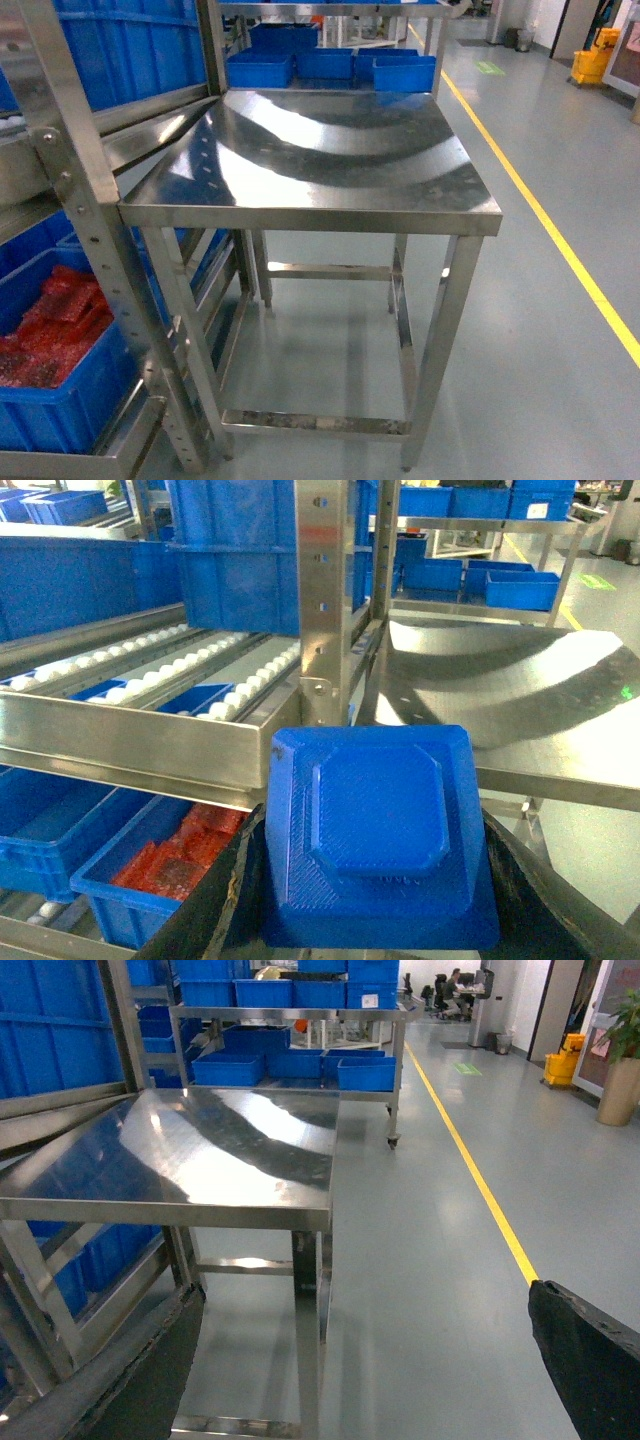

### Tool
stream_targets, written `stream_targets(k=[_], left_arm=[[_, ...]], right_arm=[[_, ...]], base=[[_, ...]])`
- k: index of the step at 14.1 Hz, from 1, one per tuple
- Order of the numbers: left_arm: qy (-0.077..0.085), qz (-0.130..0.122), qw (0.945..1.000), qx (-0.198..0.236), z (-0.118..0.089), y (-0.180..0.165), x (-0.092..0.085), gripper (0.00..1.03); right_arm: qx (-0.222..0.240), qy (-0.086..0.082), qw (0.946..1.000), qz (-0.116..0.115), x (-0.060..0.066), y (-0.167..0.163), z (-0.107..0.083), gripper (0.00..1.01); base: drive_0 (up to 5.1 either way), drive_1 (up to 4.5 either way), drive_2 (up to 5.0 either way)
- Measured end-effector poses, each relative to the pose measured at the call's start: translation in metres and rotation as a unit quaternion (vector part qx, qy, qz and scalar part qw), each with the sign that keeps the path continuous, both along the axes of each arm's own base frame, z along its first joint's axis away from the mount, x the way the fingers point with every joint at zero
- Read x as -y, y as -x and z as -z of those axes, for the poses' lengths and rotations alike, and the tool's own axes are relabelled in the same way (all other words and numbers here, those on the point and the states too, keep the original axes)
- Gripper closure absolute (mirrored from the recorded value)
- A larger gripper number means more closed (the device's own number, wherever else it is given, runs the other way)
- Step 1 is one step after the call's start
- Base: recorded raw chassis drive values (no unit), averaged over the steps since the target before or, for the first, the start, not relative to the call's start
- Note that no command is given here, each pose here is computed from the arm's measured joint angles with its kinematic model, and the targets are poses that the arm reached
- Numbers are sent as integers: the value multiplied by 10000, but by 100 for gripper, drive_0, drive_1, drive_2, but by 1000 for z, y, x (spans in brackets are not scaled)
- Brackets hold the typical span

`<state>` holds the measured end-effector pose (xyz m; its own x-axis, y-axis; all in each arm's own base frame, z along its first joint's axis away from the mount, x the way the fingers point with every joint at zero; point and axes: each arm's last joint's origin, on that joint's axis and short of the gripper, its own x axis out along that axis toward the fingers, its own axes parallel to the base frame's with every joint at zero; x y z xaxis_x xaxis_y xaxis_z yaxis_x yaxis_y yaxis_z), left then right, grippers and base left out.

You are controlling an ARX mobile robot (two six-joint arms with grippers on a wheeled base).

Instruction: Pick blue part to blue bin on bottom shelf

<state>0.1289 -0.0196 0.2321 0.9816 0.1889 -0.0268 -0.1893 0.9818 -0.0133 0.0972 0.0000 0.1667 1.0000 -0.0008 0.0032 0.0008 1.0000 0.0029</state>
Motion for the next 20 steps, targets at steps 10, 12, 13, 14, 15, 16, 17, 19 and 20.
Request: stream_targets(k=[10, 12, 13, 14, 15, 16, 17, 19, 20], left_arm=[[0, -6, 10000, 2, 0, 0, 0, 58], [1, -8, 10000, 6, 0, 0, 0, 58], [5, -8, 10000, 13, 0, 0, 0, 58], [0, -17, 10000, 2, 0, 0, 0, 58], [1, -17, 10000, 6, 0, 0, 0, 58], [0, -19, 10000, 2, 0, 0, 0, 58], [1, -11, 10000, 4, 0, 0, 0, 58], [1, -19, 10000, 4, 0, 0, 0, 58], [1, -19, 10000, 6, 0, 0, 0, 58]], right_arm=[[-4, -2, 10000, 0, 0, 0, 0, 3], [6, -2, 10000, -2, 0, 0, 0, 3], [0, -2, 10000, -2, 0, 0, 0, 3], [13, -2, 10000, -2, 0, 0, 0, 3], [-21, 0, 10000, -2, 0, 0, 0, 3], [11, -2, 10000, -2, 0, 0, 0, 3], [-19, 0, 10000, -2, 0, 0, 0, 3], [-6, -2, 10000, 0, 0, 0, 0, 3], [2, -2, 10000, -2, 0, 0, 0, 3]], base=[[-494, 246, 246], [-488, 253, 253], [-502, 238, 238], [-502, 238, 238], [-511, 229, 229], [-501, 240, 240], [-501, 240, 240], [-503, 238, 238], [-502, 238, 238]])
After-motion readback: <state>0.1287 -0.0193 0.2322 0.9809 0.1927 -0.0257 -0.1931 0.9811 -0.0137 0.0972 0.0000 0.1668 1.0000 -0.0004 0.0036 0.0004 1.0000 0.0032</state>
